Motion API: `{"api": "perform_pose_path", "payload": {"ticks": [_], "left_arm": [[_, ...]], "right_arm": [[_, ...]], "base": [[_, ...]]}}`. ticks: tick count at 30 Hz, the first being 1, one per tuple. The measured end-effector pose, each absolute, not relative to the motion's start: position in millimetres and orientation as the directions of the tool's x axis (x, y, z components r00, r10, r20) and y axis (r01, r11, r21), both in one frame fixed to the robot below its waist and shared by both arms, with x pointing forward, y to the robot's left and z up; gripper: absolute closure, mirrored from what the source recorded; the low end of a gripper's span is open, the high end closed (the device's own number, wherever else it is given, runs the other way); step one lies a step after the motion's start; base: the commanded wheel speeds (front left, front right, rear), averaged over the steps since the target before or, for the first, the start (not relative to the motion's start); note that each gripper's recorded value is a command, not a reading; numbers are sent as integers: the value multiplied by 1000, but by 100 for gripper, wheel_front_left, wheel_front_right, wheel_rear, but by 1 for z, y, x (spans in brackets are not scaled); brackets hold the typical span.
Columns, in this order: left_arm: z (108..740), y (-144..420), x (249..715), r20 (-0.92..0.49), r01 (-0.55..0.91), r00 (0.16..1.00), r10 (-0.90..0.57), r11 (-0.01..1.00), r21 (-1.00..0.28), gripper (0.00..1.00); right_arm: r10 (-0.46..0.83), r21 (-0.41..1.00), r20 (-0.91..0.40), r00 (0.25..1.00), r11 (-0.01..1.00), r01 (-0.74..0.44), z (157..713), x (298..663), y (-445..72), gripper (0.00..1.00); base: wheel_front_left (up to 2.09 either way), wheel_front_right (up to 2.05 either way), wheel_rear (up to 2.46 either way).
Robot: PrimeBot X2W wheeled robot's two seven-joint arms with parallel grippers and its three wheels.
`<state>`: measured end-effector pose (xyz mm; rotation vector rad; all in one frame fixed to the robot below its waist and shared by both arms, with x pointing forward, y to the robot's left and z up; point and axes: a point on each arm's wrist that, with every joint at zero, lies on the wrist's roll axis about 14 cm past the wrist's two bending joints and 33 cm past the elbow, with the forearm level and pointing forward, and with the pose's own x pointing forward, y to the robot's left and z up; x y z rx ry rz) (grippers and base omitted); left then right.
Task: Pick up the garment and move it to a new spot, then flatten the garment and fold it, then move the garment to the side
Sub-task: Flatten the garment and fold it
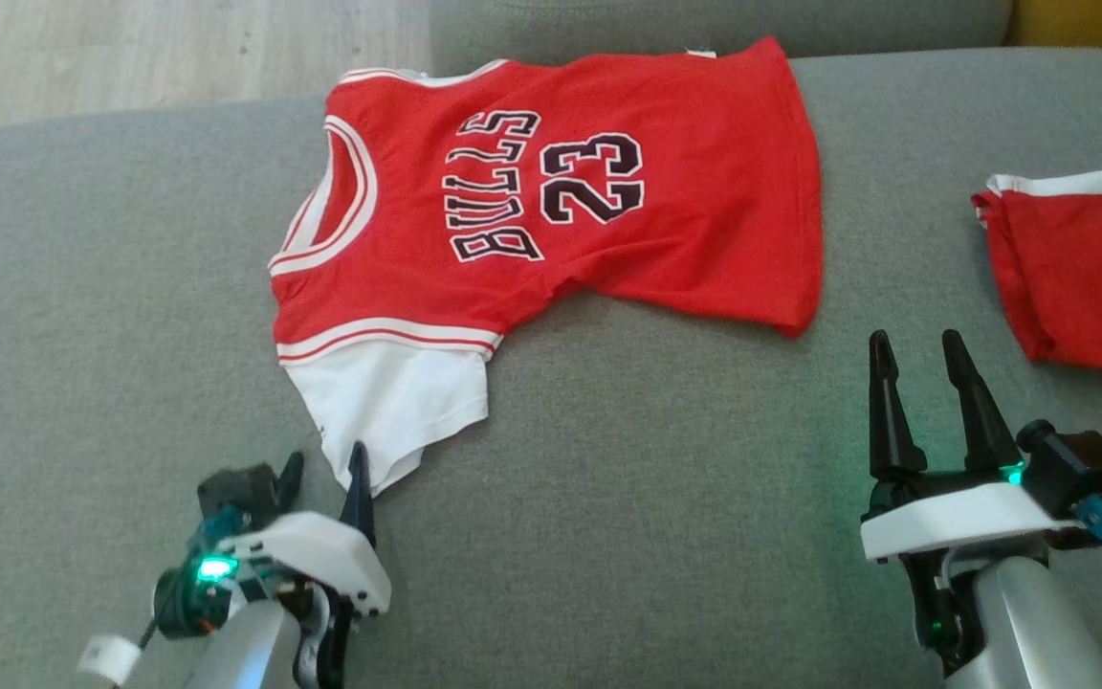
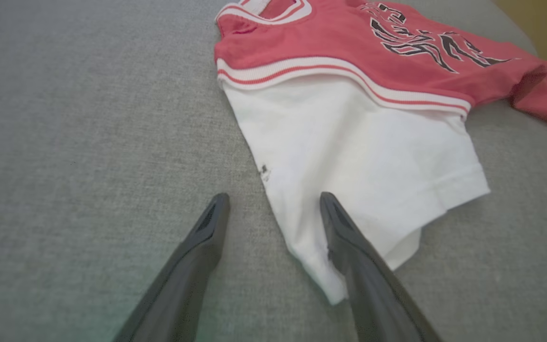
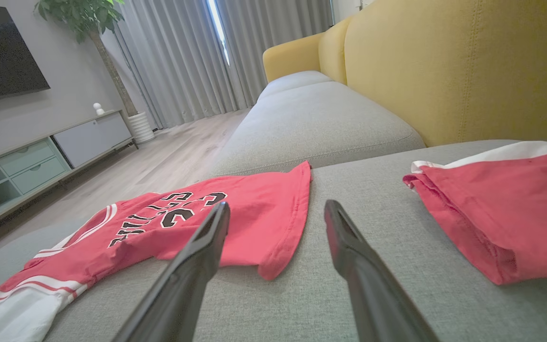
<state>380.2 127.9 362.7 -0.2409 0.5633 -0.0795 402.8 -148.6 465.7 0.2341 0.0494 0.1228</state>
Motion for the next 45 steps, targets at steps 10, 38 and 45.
{"api": "perform_pose_path", "payload": {"ticks": [10,38,45], "left_arm": [[360,106,391,-544,97,805,-236,958,-272,100],[455,166,428,-131,-39,991,-4,946,-321,100],[449,169,430,-140,-48,990,3,946,-321,100]], "right_arm": [[96,232,-57,994,969,-80,459,403,-160,0],[139,241,-272,952,968,-72,423,423,-149,0],[185,295,-402,897,953,-64,396,450,-131,0]], "base": [[0,0,0],[0,0,0],[0,0,0]]}}
